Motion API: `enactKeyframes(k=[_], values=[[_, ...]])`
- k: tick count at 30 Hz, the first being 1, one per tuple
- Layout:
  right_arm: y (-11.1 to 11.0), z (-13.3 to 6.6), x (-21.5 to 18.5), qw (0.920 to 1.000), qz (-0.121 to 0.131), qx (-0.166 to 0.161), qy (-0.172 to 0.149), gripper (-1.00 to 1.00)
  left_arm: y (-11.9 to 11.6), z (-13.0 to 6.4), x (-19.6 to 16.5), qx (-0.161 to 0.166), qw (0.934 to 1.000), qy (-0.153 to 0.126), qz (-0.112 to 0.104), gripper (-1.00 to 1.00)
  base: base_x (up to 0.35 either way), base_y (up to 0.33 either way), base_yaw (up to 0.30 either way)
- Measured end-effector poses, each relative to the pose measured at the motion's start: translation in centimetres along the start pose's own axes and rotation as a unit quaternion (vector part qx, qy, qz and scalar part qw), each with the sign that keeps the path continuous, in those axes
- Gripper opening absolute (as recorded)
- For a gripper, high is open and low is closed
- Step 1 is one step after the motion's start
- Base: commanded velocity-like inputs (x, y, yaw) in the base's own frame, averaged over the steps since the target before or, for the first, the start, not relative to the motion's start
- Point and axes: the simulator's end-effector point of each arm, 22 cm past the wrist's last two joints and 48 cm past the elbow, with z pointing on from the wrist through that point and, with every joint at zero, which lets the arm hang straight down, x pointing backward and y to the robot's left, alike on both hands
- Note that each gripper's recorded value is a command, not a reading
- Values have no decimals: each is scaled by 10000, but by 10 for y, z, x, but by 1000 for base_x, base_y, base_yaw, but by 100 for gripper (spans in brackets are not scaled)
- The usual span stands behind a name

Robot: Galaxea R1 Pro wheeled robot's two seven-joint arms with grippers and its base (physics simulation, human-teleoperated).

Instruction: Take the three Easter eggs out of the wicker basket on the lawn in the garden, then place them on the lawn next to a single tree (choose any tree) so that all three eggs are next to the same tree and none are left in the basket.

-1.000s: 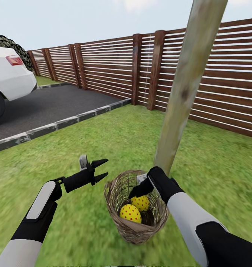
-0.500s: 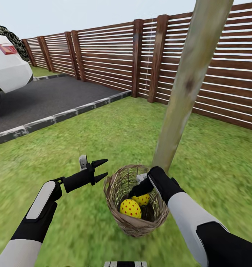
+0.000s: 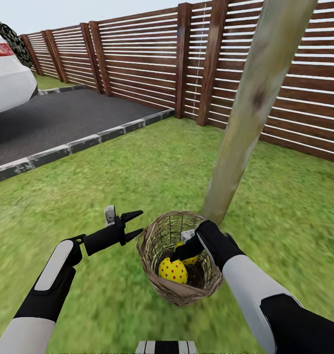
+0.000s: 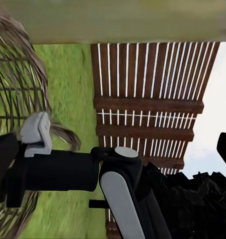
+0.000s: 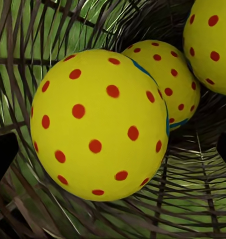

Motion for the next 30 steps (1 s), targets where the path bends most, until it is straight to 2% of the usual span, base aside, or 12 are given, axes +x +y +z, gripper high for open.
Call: enactKeyframes(k=[8,13,17,27,30], values=[[-2,18,9,9998,59,-90,140,100,20,3,-1,-90,9999,18,-135,100,0,0,0],[0,18,9,9998,51,-123,139,100,20,3,-1,-90,9999,19,-142,100,0,0,0],[-1,27,14,9996,83,-157,216,100,30,4,-1,-137,9997,24,-209,100,0,0,0],[-3,32,17,9995,101,-171,255,100,35,5,-1,-155,9996,29,-242,100,0,0,0],[-2,38,19,9993,116,-203,297,100,42,6,-1,-194,9994,38,-290,100,0,0,0]])
